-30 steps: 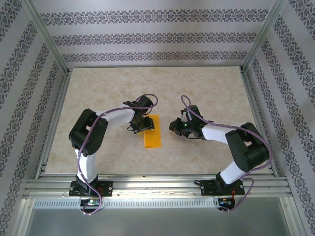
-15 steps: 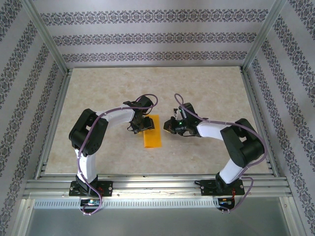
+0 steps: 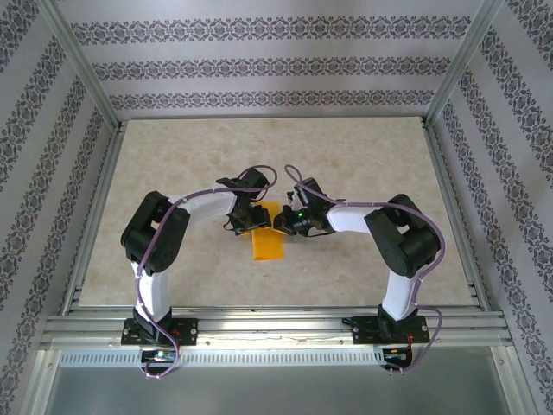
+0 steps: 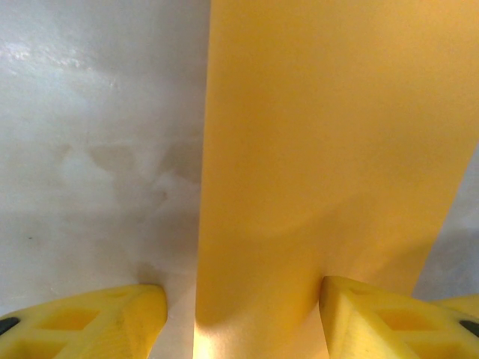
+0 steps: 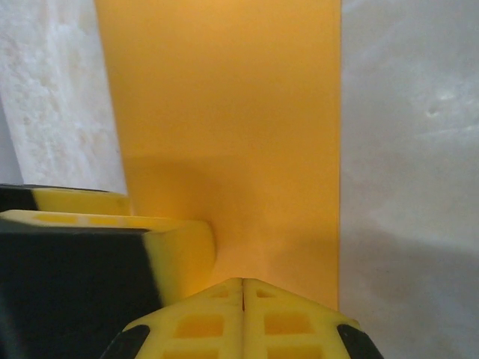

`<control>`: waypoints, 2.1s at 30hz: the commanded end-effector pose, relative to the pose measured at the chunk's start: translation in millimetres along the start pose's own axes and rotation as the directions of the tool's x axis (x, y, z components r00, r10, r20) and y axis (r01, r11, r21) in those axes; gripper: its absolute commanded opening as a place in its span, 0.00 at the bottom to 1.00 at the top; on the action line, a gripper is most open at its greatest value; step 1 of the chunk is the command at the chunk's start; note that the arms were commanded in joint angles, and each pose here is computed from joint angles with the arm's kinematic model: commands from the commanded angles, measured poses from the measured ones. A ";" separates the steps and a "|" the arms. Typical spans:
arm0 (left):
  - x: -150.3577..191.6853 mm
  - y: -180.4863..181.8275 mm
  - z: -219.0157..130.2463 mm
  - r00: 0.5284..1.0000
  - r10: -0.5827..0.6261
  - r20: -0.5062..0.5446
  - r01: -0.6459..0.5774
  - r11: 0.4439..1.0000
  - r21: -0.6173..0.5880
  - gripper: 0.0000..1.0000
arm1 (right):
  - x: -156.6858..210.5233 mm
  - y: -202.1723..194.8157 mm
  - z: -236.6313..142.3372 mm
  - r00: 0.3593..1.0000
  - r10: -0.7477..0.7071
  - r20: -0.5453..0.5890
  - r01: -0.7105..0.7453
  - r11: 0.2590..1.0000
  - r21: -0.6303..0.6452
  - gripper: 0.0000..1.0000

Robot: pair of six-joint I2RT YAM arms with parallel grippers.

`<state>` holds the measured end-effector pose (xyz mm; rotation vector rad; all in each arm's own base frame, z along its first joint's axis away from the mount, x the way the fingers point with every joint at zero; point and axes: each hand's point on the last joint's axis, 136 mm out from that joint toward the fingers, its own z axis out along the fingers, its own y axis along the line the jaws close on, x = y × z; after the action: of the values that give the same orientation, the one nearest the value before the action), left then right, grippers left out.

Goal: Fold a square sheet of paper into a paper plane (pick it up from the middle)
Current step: Hold the paper at the center of the table, then fold the paper in half at the center of the table.

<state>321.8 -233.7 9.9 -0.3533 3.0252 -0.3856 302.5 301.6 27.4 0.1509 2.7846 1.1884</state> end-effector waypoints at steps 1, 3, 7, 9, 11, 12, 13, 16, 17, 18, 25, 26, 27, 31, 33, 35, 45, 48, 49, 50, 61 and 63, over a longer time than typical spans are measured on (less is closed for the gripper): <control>12.4 23.3 64.8 0.999 0.015 -0.044 -0.017 0.998 -0.062 0.61 | 5.1 -0.5 7.4 0.999 -0.016 -0.029 0.017 1.000 0.021 0.00; 12.5 23.1 65.3 0.999 0.012 -0.047 -0.014 0.998 -0.060 0.61 | 7.0 -7.8 9.8 0.999 -0.012 -0.034 0.014 0.998 0.053 0.00; 12.2 20.6 63.4 0.999 0.013 -0.045 -0.015 0.999 -0.052 0.61 | 17.6 -41.6 9.8 0.997 -0.022 -0.070 0.037 0.975 0.217 0.00; 11.1 18.3 59.8 0.999 0.013 -0.042 -0.014 0.999 -0.043 0.61 | 23.4 -56.1 6.7 0.995 -0.028 -0.096 0.054 0.957 0.285 0.00; 8.9 13.3 50.8 1.000 0.014 -0.026 -0.014 1.000 -0.024 0.61 | 27.7 -65.8 4.8 0.992 -0.044 -0.121 0.081 0.944 0.321 0.00; 6.6 9.4 43.9 1.000 0.013 -0.011 -0.013 1.000 -0.007 0.62 | 28.3 -67.5 4.5 0.991 -0.048 -0.128 0.087 0.942 0.324 0.00; 4.1 4.6 35.9 1.000 0.012 0.004 -0.012 1.000 0.015 0.63 | 28.7 -67.6 4.7 0.989 -0.054 -0.136 0.095 0.943 0.318 0.00; -3.6 -13.8 7.6 0.998 0.026 0.061 -0.032 0.995 0.099 0.64 | 28.6 -64.2 6.0 0.987 -0.055 -0.153 0.097 0.953 0.286 0.00; -7.0 -20.1 -4.6 0.995 0.033 0.092 -0.045 0.990 0.131 0.65 | 28.0 -63.3 6.0 0.986 -0.054 -0.157 0.096 0.956 0.278 0.00; -10.3 -24.5 -15.5 0.992 0.035 0.122 -0.054 0.986 0.157 0.66 | 27.5 -61.8 6.0 0.986 -0.056 -0.159 0.098 0.958 0.271 0.00; -15.1 -51.8 -65.0 0.967 0.011 0.255 -0.128 0.884 0.450 0.62 | 22.5 -56.8 3.7 0.987 -0.054 -0.150 0.092 0.962 0.258 0.00; -14.9 -54.7 -66.5 0.969 0.001 0.248 -0.128 0.859 0.496 0.55 | 22.3 -56.6 3.7 0.987 -0.053 -0.149 0.091 0.962 0.257 0.00; -13.7 -57.6 -67.1 0.970 -0.003 0.242 -0.130 0.837 0.532 0.49 | 22.0 -56.0 3.8 0.988 -0.053 -0.148 0.090 0.963 0.256 0.00; -11.6 -60.8 -58.3 0.978 -0.020 0.207 -0.112 0.789 0.604 0.24 | 22.8 -56.3 4.2 0.988 -0.047 -0.147 0.084 0.963 0.256 0.00; -10.4 -56.4 -50.0 0.982 -0.024 0.190 -0.095 0.800 0.593 0.16 | 23.1 -56.5 3.8 0.988 -0.044 -0.146 0.081 0.963 0.258 0.00; -9.5 -48.4 -42.5 0.982 -0.033 0.186 -0.081 0.815 0.573 0.13 | 22.7 -55.1 3.3 0.988 -0.045 -0.145 0.082 0.964 0.255 0.00; 5.9 -10.4 -3.2 0.992 -0.037 0.123 -0.024 0.886 0.462 0.09 | 22.9 -54.7 2.9 0.989 -0.042 -0.142 0.078 0.963 0.257 0.00; 11.5 7.4 9.6 0.992 -0.069 0.106 0.018 0.908 0.420 0.09 | 23.3 -55.7 3.0 0.989 -0.037 -0.142 0.074 0.963 0.261 0.00; 13.6 11.6 12.6 0.992 -0.069 0.103 0.021 0.913 0.408 0.09 | 23.7 -56.7 3.0 0.989 -0.036 -0.142 0.073 0.962 0.263 0.00; 15.0 15.8 15.3 0.993 -0.069 0.099 0.025 0.920 0.391 0.09 | 24.1 -57.2 3.1 0.989 -0.035 -0.142 0.072 0.961 0.265 0.00; 10.0 -20.2 -36.7 0.992 -0.060 0.112 -0.009 0.847 0.532 0.14 | 24.2 -58.0 -1.2 0.991 -0.037 -0.131 0.073 0.957 0.281 0.00; 15.9 -23.3 -41.1 0.994 -0.067 0.083 0.010 0.837 0.547 0.13 | 23.6 -58.1 -1.8 0.991 -0.036 -0.128 0.071 0.957 0.282 0.00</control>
<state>314.0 -248.3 41.4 -0.3354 2.6434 -1.0969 297.8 291.8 14.3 -0.0619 2.8875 0.9874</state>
